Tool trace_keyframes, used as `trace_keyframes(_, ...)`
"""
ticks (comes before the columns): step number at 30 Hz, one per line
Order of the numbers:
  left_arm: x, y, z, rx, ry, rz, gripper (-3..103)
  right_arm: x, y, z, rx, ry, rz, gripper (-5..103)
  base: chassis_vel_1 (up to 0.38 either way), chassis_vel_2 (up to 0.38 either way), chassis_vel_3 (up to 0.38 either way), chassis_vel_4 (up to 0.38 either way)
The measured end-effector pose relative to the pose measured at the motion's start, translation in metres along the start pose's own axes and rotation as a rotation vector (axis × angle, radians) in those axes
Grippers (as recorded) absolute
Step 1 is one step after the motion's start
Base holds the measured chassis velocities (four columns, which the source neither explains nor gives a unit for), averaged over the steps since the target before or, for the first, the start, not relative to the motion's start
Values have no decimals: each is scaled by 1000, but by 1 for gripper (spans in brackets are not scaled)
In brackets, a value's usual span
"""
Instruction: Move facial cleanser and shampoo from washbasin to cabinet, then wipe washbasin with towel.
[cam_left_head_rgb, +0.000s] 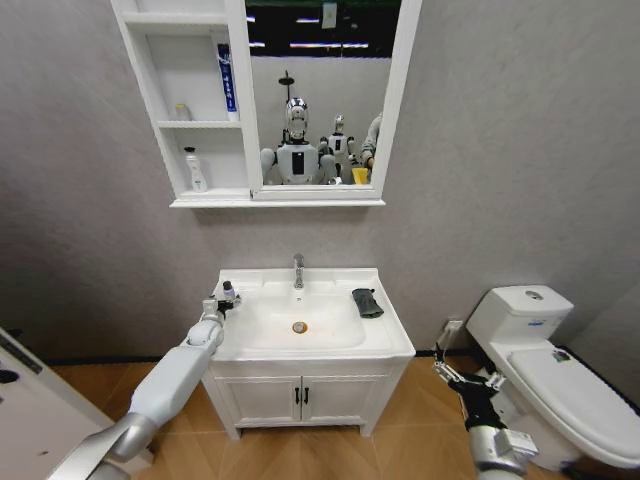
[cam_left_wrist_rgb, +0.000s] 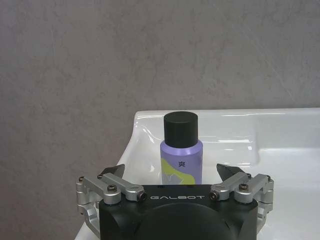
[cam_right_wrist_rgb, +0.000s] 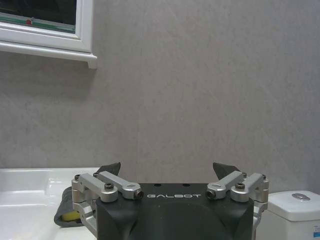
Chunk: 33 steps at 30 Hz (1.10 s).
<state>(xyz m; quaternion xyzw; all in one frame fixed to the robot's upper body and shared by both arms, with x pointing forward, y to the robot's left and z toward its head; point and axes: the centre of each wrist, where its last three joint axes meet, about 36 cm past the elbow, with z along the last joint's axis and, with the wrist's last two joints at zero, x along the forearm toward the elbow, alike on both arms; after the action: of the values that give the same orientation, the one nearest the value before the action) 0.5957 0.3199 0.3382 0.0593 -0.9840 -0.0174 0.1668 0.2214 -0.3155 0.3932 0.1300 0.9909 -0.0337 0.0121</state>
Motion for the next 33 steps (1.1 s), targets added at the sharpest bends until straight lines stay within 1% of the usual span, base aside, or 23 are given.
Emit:
trace_keyframes(3, -5, -3, -2, 2, -2, 1, 100, -1, -1, -1, 0, -1, -1, 100, 0, 0, 0, 0)
trace_keyframes(4, -7, -4, -2, 1, -3, 0, 103, -1, -2, -1, 0, -1, -2, 100, 0, 0, 0, 0)
trace_keyframes(5, -8, -4, -2, -1, -5, -2, 100, -2, -2, -1, 1, -2, -1, 100, 0, 0, 0, 0)
trace_keyframes(6, -8, -4, -2, -1, -5, -2, 100, -2, -2, -1, 1, -2, -1, 100, 0, 0, 0, 0)
trace_keyframes(7, -9, -4, -2, -8, -3, -7, 95, -2, -2, -1, 0, -1, -1, 100, 0, 0, 0, 0)
trace_keyframes(8, -9, -4, -2, -8, -3, -7, 95, -2, -2, -1, 0, -1, -1, 100, 0, 0, 0, 0)
trace_keyframes(11, -10, -1, -1, -4, 10, -15, 80, -3, -3, -1, 0, -2, -3, 100, 0, 0, 0, 0)
trace_keyframes(12, -10, -1, -1, -4, 10, -15, 80, -3, -3, -1, 0, -2, -3, 100, 0, 0, 0, 0)
trace_keyframes(13, -10, 0, 0, -1, 14, -15, 74, -4, -4, -1, 1, -3, -3, 100, 0, 0, 0, 0)
trace_keyframes(14, -10, 0, 0, -1, 14, -15, 74, -4, -4, -1, 1, -3, -3, 100, 0, 0, 0, 0)
trace_keyframes(17, -10, 0, 3, 6, 19, -5, 57, -5, -4, -2, 2, -4, -5, 100, 0, 0, 0, 0)
trace_keyframes(18, -10, 0, 3, 6, 19, -5, 57, -5, -4, -2, 2, -4, -5, 100, 0, 0, 0, 0)
trace_keyframes(21, -10, 0, 5, 12, 17, 5, 43, -3, -5, -1, 6, -2, -5, 100, 0, 0, 0, 0)
trace_keyframes(27, -4, 0, 2, 9, 6, 11, 43, -3, -4, -1, 5, -4, -3, 100, 0, 0, 0, 0)
trace_keyframes(30, 5, 2, -7, 10, 1, 7, 43, -3, -3, -2, 3, -8, -5, 100, 0, 0, 0, 0)
trace_keyframes(32, 17, 9, -20, -10, -29, 18, 43, -4, -3, -3, 4, -13, -8, 100, 0, 0, 0, 0)
trace_keyframes(33, 17, 9, -20, -10, -29, 18, 43, -4, -3, -3, 4, -13, -8, 100, 0, 0, 0, 0)
